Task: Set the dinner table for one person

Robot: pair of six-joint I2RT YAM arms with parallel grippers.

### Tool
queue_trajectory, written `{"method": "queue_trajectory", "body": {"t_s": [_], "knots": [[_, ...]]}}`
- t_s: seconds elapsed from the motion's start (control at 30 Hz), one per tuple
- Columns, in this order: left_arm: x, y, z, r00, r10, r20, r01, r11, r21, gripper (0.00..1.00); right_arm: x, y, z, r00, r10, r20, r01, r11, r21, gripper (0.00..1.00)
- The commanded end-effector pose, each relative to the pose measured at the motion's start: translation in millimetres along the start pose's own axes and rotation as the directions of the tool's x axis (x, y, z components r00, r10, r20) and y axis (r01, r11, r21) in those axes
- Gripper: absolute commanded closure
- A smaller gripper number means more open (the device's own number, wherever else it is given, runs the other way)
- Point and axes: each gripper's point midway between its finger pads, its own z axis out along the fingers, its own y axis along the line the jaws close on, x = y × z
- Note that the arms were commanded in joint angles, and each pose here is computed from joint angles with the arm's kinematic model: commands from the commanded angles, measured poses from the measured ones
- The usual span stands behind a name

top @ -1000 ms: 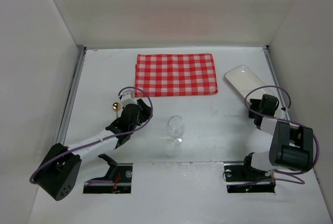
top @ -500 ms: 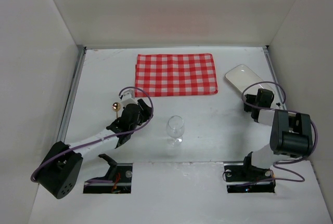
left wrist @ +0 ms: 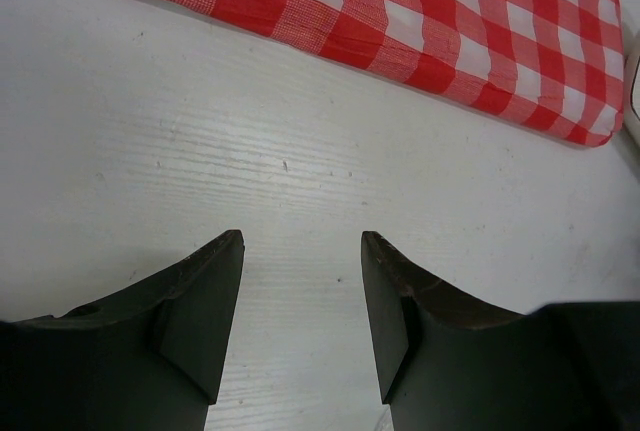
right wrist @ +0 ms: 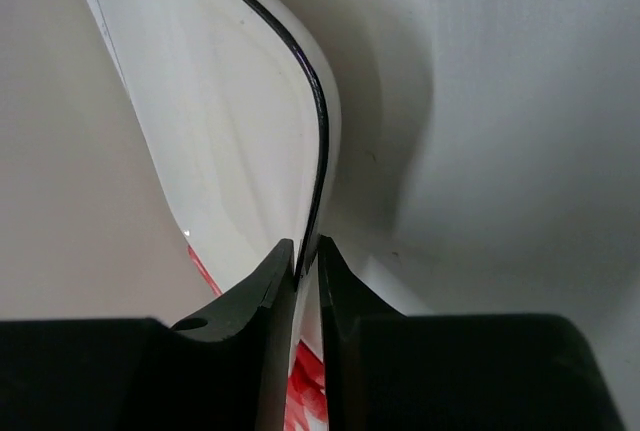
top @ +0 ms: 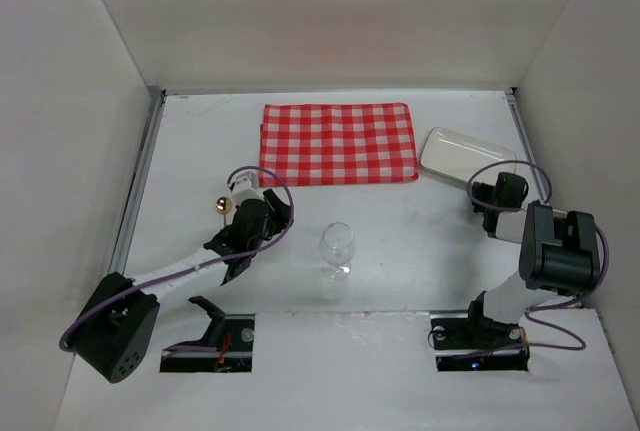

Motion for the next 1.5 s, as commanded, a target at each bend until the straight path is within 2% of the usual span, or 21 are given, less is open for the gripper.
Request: {"method": "queue_trajectory", "body": {"t_s": [0.0, 0.13, 0.3, 0.33, 0.37, 0.43, 0.6, 0.7, 0.77, 1.47], "knots": [[-8.4, -6.3, -0.1, 0.999, -0.023, 0.032, 0.022, 0.999, 0.027, 0.52, 4.9, -50.8, -11.8, 0.994, -0.108, -0.036, 0.111, 0.988, 0.105, 0.84], [-6.6, -4.3, 1.3, 0.999, -0.02, 0.027, 0.02, 1.0, 0.019, 0.52, 5.9, -60.1, -18.2, 0.991, -0.126, -0.048, 0.13, 0.987, 0.095, 0.79], [-6.2, -4.6, 2.8, 0.999, -0.02, 0.027, 0.02, 1.0, 0.019, 0.52, 5.9, -60.1, -18.2, 0.991, -0.126, -0.048, 0.13, 0.987, 0.095, 0.79], [-6.1, -4.4, 2.6, 0.999, -0.02, 0.026, 0.02, 1.0, 0.019, 0.52, -1.0, -59.4, -9.0, 0.989, -0.148, -0.032, 0.15, 0.983, 0.102, 0.45], [-6.4, -4.6, 2.4, 0.999, -0.021, 0.027, 0.02, 1.0, 0.02, 0.52, -5.3, -54.6, -7.6, 0.99, -0.14, -0.023, 0.142, 0.985, 0.094, 0.45], [-7.3, -3.9, 2.3, 0.999, -0.023, 0.03, 0.022, 1.0, 0.019, 0.52, -7.9, -49.8, -4.6, 0.991, -0.134, -0.028, 0.136, 0.986, 0.091, 0.49], [-7.2, -2.6, 2.8, 0.999, -0.023, 0.03, 0.023, 1.0, 0.015, 0.52, -10.6, -51.5, -2.4, 0.993, -0.11, -0.05, 0.114, 0.989, 0.096, 0.81], [-7.6, -2.0, 2.3, 0.999, -0.024, 0.032, 0.024, 1.0, 0.015, 0.52, -10.2, -49.2, -4.0, 0.992, -0.105, -0.07, 0.11, 0.991, 0.073, 0.94], [-7.7, -1.4, 2.2, 0.999, -0.025, 0.032, 0.025, 1.0, 0.014, 0.52, -8.8, -42.1, -8.6, 0.991, -0.11, -0.075, 0.113, 0.993, 0.041, 0.99], [-15.8, 4.2, 0.6, 0.997, -0.042, 0.061, 0.042, 0.999, 0.009, 0.52, -10.0, -33.6, -14.3, 0.991, -0.119, -0.063, 0.119, 0.993, 0.01, 1.0]]}}
